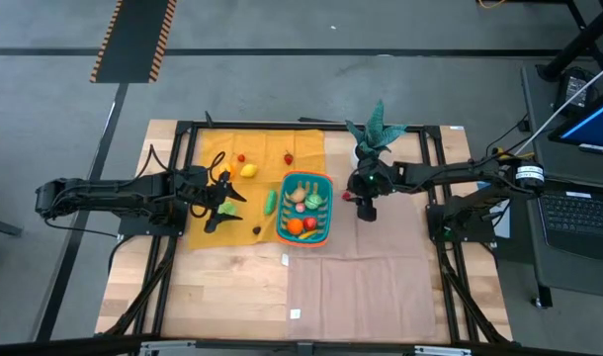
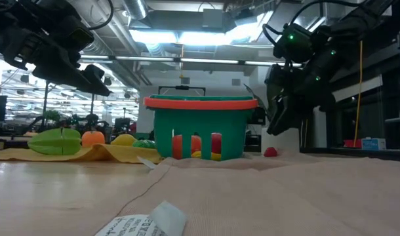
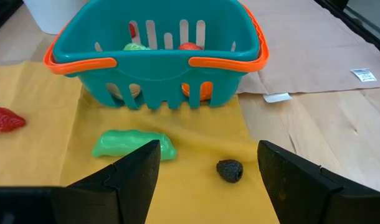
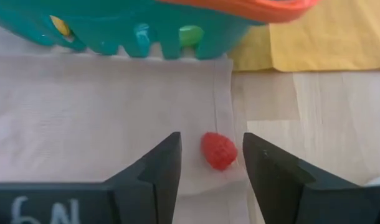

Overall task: Pick and placing Produce into tupperware
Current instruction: Put the bottom raspberry into the basket

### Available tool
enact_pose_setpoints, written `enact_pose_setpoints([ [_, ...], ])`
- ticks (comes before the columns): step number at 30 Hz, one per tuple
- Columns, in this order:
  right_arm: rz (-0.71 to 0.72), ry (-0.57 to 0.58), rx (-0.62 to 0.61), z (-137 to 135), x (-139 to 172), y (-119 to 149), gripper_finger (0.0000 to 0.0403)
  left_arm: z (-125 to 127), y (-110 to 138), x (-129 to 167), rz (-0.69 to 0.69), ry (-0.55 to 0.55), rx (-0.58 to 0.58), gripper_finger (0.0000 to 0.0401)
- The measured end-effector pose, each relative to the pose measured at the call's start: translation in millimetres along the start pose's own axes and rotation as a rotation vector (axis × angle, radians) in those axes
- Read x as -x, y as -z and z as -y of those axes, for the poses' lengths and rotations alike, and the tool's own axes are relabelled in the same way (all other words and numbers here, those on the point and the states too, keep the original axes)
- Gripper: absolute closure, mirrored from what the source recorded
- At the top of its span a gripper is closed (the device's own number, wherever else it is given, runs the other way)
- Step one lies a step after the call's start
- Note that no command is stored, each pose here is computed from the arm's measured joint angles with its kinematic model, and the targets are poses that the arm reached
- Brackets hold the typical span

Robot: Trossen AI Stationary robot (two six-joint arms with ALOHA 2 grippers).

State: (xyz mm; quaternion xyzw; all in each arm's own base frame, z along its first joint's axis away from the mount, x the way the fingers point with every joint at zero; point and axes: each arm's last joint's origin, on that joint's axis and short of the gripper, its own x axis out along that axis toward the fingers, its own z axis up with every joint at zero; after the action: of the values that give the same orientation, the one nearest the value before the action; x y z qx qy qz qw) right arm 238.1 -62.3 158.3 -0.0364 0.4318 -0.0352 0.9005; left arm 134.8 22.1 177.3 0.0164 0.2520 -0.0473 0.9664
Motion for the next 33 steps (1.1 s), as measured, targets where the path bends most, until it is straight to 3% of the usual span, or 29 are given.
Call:
enact_pose_setpoints([
  [12, -0.051, 0.016, 0.072, 1.8, -14.5, 5.6, 0.0230, 0.0, 0.0, 0.0, 0.000, -0.002, 0.000, 0.0140],
  [33, -0.095, 0.039, 0.054, 8.8, -21.0, 11.9, 0.0230, -0.1, 0.0, 0.0, 0.000, -0.004, 0.033, 0.0140],
])
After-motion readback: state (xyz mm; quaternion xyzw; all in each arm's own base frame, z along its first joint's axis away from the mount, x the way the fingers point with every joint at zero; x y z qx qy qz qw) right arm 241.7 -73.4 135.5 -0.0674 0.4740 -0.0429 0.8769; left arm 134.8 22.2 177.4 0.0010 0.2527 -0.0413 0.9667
